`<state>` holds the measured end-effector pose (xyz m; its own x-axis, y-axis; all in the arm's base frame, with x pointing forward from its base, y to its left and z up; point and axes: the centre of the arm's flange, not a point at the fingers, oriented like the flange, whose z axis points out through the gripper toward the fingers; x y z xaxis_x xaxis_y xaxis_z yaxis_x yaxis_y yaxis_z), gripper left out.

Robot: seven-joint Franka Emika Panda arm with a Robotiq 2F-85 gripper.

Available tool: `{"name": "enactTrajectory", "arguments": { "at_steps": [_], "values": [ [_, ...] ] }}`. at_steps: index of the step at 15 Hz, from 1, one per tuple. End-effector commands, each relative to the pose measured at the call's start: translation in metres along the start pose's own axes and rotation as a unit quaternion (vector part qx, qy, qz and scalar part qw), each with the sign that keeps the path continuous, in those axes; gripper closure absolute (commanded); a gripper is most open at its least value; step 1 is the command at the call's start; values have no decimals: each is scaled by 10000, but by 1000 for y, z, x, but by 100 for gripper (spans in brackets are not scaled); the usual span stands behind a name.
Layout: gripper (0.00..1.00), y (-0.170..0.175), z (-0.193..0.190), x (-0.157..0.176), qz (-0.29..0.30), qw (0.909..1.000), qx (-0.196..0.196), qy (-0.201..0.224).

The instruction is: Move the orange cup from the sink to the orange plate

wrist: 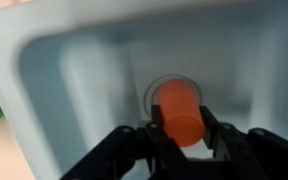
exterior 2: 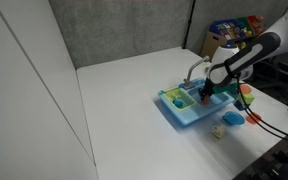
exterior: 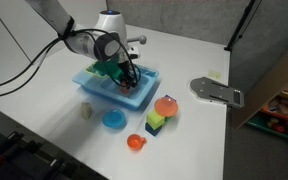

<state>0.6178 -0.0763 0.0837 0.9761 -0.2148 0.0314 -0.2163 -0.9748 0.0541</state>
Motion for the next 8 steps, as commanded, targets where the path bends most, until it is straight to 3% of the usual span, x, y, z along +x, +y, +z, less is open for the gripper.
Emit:
{"name": "enactTrajectory", "arguments": {
  "at_steps": [1,8],
  "values": [
    [84,3,-35,8,9,9997,-132,226],
    [84,33,-120,20,250,9976,-313,569]
  ]
}}
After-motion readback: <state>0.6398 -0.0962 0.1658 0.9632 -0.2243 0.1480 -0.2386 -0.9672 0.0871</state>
